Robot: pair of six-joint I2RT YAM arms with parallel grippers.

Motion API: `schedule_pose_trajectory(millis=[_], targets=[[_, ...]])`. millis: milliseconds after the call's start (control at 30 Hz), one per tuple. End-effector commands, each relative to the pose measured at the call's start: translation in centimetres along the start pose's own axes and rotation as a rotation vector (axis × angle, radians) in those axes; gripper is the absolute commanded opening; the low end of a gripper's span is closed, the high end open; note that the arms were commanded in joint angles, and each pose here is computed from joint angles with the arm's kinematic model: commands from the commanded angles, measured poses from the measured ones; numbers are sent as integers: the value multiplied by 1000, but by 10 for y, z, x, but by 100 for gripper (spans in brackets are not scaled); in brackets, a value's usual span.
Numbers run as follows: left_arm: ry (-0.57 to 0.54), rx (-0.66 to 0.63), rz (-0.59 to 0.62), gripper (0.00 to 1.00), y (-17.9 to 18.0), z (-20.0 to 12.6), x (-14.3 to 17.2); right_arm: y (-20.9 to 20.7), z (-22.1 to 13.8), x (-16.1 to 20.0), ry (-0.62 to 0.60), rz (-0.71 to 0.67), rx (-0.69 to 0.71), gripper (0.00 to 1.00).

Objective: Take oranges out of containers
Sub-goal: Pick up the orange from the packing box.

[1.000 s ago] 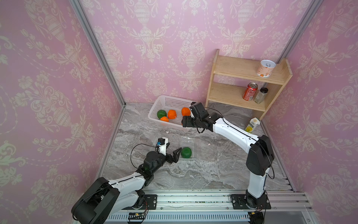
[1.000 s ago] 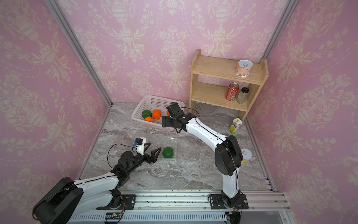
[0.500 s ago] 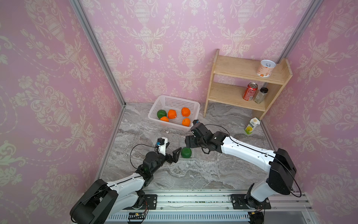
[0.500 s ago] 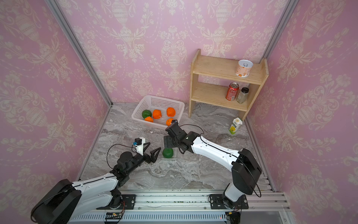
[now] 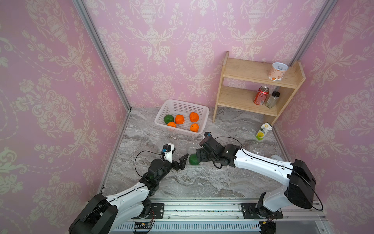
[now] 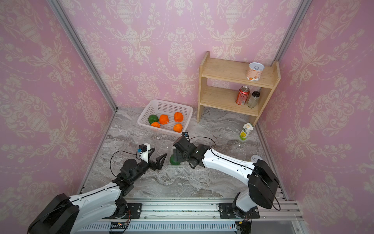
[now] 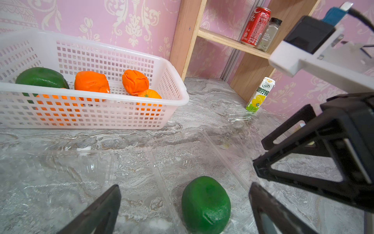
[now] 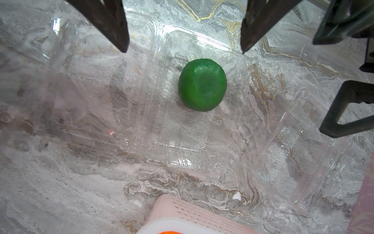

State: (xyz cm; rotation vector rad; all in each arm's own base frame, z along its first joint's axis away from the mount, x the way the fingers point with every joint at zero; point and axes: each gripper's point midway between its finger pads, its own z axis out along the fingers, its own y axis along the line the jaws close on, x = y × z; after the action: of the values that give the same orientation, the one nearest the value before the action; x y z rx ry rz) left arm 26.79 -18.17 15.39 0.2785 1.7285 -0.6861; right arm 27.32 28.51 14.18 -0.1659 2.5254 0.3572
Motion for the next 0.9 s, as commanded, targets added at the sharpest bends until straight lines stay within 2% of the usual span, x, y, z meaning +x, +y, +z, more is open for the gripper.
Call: schedule_pose_trajectory(millis=[0,167,333,533,700,867], targets=[[10,-32,37,99,7,-4,3,-3,10,12,16,-2,20,87],[-1,-61,55,99,11,-8,0,-1,30,33,69,-9,5,86],[-9,-85,63,99,15,-11,-1,3,46,47,116,-34,13,80],[3,-111,65,99,21,-10,4,17,41,42,87,-62,4,78],[10,-103,61,99,20,-8,6,20,37,39,71,-118,73,79],[1,-98,53,99,19,-9,4,39,29,25,21,-131,45,81]])
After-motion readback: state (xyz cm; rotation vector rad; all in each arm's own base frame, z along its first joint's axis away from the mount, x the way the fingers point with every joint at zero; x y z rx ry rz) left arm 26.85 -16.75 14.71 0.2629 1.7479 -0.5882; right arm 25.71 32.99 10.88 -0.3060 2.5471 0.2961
